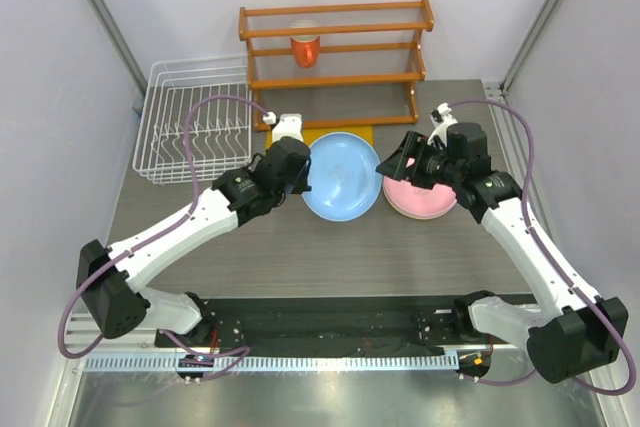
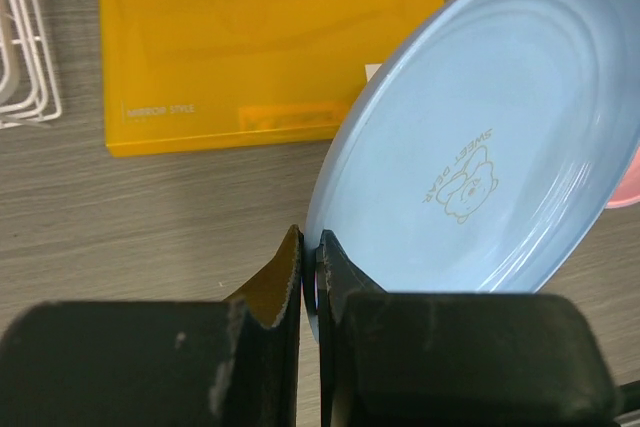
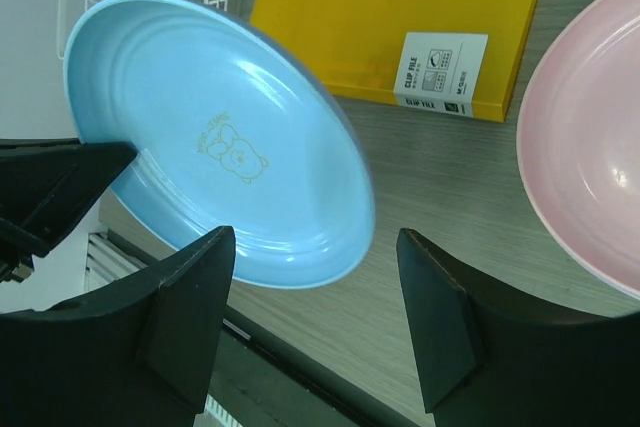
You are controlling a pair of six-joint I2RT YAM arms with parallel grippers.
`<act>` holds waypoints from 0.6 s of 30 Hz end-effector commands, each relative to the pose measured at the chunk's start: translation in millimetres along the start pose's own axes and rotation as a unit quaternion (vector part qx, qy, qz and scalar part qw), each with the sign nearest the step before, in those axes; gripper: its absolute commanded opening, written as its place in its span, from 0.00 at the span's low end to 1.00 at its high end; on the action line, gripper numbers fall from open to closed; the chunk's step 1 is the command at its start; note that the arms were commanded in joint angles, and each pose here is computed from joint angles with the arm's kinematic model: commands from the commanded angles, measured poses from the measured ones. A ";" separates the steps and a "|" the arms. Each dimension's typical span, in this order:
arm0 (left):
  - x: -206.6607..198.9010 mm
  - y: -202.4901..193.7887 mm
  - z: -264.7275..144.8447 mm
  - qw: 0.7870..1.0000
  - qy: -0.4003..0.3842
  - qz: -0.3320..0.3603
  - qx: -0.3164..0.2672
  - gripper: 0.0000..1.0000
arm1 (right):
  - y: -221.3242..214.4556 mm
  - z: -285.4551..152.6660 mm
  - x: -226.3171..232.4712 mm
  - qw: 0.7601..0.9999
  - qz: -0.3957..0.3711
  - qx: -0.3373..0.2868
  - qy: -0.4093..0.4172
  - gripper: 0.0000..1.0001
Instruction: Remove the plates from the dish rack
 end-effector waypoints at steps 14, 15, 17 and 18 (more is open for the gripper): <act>-34.8 31.5 -21.9 0.997 -0.054 -0.025 -0.058 0.00 | -25.4 30.1 -22.4 0.998 -0.007 0.048 -0.034 0.28; -34.8 30.2 -20.7 0.997 -0.053 -0.024 -0.056 0.00 | -26.0 31.4 -21.9 0.998 -0.008 0.051 -0.031 0.23; -35.8 27.1 -18.5 0.997 -0.056 -0.023 -0.051 0.00 | -25.9 33.7 -19.6 0.998 -0.009 0.052 -0.020 0.22; -36.5 26.2 -18.2 0.997 -0.058 -0.022 -0.048 0.00 | -26.9 34.4 -17.7 0.998 -0.007 0.056 -0.012 0.20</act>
Point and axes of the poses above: each gripper's point midway between its finger pads, its own z axis out along the fingers, its own x axis along the line the jaws close on, y = z × x, the point moved 4 cm from there along -z, back along the fingers, and after that the axes turned 7 degrees about -z, right-handed, at the moved point
